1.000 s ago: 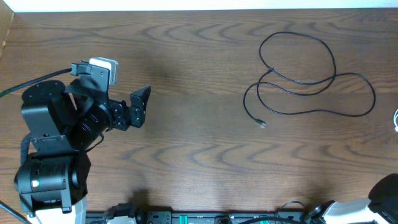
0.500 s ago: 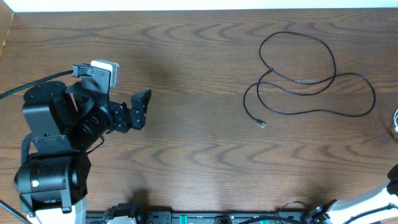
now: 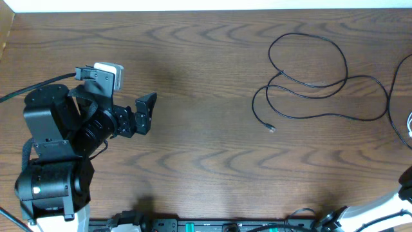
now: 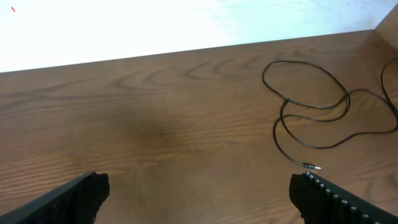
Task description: Untangle cables
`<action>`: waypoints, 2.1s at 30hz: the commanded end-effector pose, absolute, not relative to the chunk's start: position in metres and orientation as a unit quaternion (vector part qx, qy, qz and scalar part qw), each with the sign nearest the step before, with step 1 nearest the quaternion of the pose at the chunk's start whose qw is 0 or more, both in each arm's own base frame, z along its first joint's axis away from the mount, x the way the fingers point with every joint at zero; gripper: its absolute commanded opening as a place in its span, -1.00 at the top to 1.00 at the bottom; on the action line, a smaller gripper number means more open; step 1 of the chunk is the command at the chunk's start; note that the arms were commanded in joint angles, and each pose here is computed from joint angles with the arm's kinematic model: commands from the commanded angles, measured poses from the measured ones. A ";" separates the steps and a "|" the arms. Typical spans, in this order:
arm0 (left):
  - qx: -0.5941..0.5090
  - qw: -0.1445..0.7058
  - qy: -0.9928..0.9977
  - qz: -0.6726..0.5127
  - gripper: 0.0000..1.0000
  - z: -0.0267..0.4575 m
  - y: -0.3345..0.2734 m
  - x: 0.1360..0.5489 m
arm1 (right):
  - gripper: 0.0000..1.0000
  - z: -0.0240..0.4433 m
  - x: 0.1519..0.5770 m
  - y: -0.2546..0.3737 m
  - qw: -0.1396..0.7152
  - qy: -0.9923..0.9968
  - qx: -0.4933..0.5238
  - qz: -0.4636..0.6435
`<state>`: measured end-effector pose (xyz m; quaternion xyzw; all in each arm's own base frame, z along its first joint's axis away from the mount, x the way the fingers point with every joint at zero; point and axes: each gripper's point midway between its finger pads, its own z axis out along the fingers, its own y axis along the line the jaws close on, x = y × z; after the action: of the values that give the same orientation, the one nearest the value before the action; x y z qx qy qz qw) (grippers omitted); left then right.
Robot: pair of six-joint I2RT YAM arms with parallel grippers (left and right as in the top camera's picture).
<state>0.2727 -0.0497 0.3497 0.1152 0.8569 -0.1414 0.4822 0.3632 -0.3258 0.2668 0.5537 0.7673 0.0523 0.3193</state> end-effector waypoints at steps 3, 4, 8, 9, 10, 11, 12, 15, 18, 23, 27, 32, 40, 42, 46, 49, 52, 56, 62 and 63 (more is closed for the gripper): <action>0.113 0.481 0.857 -0.144 -0.96 0.351 -0.051 0.272 | -0.99 0.258 0.392 -0.241 0.287 0.903 0.308 0.085; 0.113 0.480 0.858 -0.145 -0.96 0.350 -0.051 0.271 | -0.99 0.251 0.394 -0.228 0.271 0.915 0.284 0.089; 0.111 0.470 0.863 -0.146 -0.96 0.346 -0.051 0.268 | -0.98 0.220 0.402 -0.179 0.219 0.944 0.222 0.111; 0.111 0.468 0.865 -0.147 -0.96 0.345 -0.051 0.268 | -0.99 0.210 0.403 -0.169 0.205 0.948 0.214 0.114; 0.116 0.466 0.866 -0.143 -0.96 0.343 -0.051 0.267 | -0.99 0.198 0.403 -0.159 0.188 0.953 0.209 0.112; 0.115 0.465 0.867 -0.139 -0.96 0.342 -0.049 0.267 | -0.98 0.188 0.404 -0.153 0.178 0.955 0.211 0.110; 0.105 0.464 0.871 -0.120 -0.96 0.340 -0.042 0.268 | -0.99 0.168 0.406 -0.143 0.160 0.955 0.226 0.102; 0.098 0.463 0.874 -0.107 -0.96 0.339 -0.037 0.269 | -0.98 0.132 0.406 -0.127 0.128 0.939 0.303 0.104; 0.097 0.460 0.876 -0.108 -0.96 0.338 -0.038 0.268 | -0.98 0.100 0.407 -0.095 0.103 0.920 0.347 0.152; 0.096 0.454 0.879 -0.109 -0.96 0.335 -0.038 0.266 | -0.98 0.071 0.409 -0.049 0.088 0.925 0.318 0.188; 0.101 0.444 0.881 -0.129 -0.96 0.332 -0.044 0.262 | -0.99 0.057 0.402 -0.019 0.060 0.922 0.331 0.191; 0.136 0.412 0.892 -0.128 -0.96 0.317 -0.049 0.250 | -0.99 0.046 0.406 0.034 0.088 0.966 0.157 0.184; 0.135 0.405 0.894 -0.132 -0.96 0.315 -0.049 0.248 | -0.98 0.033 0.376 0.032 0.047 0.967 -0.238 -0.082; 0.135 0.403 0.895 -0.132 -0.96 0.314 -0.049 0.247 | -0.99 0.037 0.379 0.027 0.038 0.942 -0.302 -0.141; 0.134 0.401 0.896 -0.133 -0.96 0.314 -0.049 0.247 | -0.98 0.040 0.389 0.031 0.043 0.904 -0.390 -0.169; 0.134 0.397 0.898 -0.134 -0.96 0.312 -0.050 0.245 | -0.99 0.044 0.409 0.033 0.083 0.903 -0.384 -0.175; 0.133 0.393 0.900 -0.135 -0.96 0.310 -0.050 0.243 | -0.99 0.043 0.423 0.031 0.112 0.906 -0.371 -0.167; 0.132 0.388 0.902 -0.136 -0.96 0.309 -0.050 0.242 | -0.95 0.025 0.425 0.028 0.109 0.917 -0.358 -0.136; 0.131 0.382 0.905 -0.137 -0.96 0.306 -0.050 0.239 | -0.94 -0.038 0.408 0.024 0.040 0.932 -0.344 -0.107; 0.130 0.377 0.907 -0.138 -0.96 0.305 -0.050 0.238 | -0.93 -0.052 0.406 0.024 0.030 0.932 -0.345 -0.104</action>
<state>0.2408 -0.0462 0.3044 0.1221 0.9071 -0.1302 0.3812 0.4353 0.0257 0.0105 -0.3396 0.9258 -0.1284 0.1049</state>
